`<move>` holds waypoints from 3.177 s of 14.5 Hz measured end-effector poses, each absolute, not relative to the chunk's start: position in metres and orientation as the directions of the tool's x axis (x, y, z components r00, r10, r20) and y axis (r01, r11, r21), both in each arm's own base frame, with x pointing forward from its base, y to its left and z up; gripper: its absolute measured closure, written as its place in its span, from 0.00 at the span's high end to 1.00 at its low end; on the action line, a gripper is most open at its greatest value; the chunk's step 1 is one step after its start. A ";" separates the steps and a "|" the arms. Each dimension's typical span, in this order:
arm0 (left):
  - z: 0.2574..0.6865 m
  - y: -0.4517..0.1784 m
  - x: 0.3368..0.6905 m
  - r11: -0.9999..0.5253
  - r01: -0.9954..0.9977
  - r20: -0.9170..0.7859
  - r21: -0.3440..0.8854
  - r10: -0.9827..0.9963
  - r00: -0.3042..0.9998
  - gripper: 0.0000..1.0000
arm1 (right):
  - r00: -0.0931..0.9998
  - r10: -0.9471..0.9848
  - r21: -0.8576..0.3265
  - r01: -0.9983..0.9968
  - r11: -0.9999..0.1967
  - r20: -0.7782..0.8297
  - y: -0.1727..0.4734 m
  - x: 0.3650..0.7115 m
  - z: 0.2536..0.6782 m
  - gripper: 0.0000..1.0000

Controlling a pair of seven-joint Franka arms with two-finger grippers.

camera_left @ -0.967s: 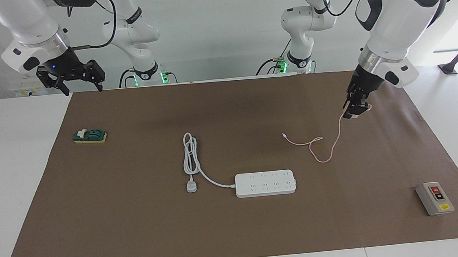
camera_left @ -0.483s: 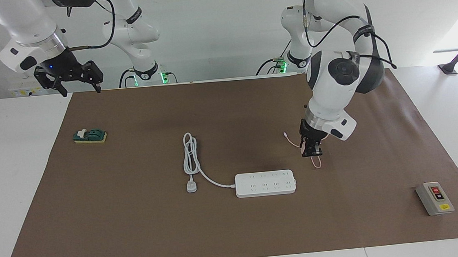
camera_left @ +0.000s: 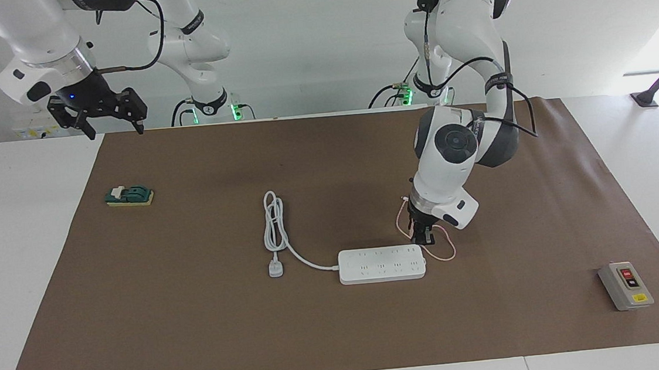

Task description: Plug charger into power strip

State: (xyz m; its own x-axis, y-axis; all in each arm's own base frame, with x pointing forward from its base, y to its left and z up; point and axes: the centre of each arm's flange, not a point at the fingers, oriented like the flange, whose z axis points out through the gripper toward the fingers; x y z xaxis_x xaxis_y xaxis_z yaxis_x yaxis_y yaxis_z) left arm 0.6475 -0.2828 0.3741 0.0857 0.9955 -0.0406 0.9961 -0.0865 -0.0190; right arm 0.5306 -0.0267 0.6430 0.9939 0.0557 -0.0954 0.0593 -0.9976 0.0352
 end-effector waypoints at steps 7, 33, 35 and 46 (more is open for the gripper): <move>0.349 -0.283 0.656 -0.081 0.997 -0.043 -0.007 0.996 0.080 0.33 | 0.994 0.058 0.014 0.059 -0.998 -0.093 -0.025 0.531 0.643 1.00; 0.341 -0.296 0.653 -0.099 0.995 -0.027 0.000 0.995 0.099 0.33 | 0.994 0.055 0.014 0.057 -0.998 -0.094 -0.026 0.530 0.643 1.00; 0.341 -0.296 0.653 -0.099 0.995 -0.026 0.000 0.995 0.099 0.33 | 0.994 0.055 0.014 0.057 -0.998 -0.094 -0.026 0.530 0.643 1.00; 0.335 -0.298 0.652 -0.102 0.995 -0.024 -0.011 0.995 0.102 0.33 | 0.994 0.055 0.014 0.057 -0.998 -0.094 -0.026 0.530 0.643 1.00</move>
